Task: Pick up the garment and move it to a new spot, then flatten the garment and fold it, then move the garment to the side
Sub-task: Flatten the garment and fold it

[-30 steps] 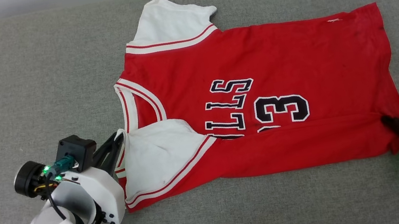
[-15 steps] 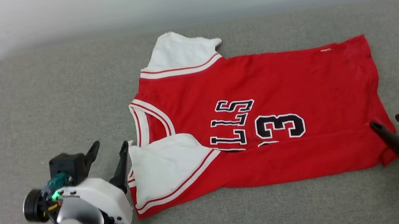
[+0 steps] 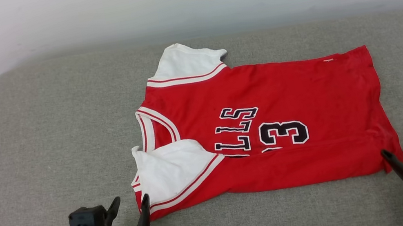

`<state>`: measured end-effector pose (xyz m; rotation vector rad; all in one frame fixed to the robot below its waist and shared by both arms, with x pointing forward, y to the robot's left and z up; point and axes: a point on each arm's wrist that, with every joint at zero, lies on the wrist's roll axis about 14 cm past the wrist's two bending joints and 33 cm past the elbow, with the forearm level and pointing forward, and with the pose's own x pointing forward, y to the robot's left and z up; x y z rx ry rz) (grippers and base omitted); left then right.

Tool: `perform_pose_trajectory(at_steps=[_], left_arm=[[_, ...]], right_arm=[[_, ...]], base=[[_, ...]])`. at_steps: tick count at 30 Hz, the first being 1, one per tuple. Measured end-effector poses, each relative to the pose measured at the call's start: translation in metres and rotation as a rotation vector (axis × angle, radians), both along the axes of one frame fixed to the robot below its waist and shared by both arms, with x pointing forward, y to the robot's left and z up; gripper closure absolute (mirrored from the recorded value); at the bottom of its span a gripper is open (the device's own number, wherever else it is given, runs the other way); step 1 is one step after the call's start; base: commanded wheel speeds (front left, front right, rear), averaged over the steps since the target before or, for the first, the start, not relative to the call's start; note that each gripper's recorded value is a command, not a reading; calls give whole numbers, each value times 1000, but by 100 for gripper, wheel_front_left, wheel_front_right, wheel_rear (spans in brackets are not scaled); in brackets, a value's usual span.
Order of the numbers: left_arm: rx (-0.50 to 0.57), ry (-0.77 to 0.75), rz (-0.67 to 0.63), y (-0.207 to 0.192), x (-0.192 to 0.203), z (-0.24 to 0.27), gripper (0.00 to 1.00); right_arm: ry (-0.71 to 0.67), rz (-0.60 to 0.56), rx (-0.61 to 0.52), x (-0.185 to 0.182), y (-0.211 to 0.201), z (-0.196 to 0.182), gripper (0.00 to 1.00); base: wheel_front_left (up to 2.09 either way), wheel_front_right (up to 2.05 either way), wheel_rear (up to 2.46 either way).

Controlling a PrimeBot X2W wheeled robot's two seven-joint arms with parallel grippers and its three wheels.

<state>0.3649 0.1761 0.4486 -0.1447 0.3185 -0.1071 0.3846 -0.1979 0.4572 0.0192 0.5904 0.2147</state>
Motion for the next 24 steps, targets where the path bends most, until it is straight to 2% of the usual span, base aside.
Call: perform_pose_trajectory(at_steps=[5,12,24], left_arm=[[2,86,-21,-8,-11,-15,0],[54,174,-26,-4,-4,-36,0],[68,320,-9,3,1,-78,0]], right_arm=[[31,-15,-21,-3,-3,-9,0],[57,-27,-21,-1,-5,-18,0],[83,-49,-28,3,-13,-29,0]], base=[[0,0,0],[0,0,0],[0,0,0]])
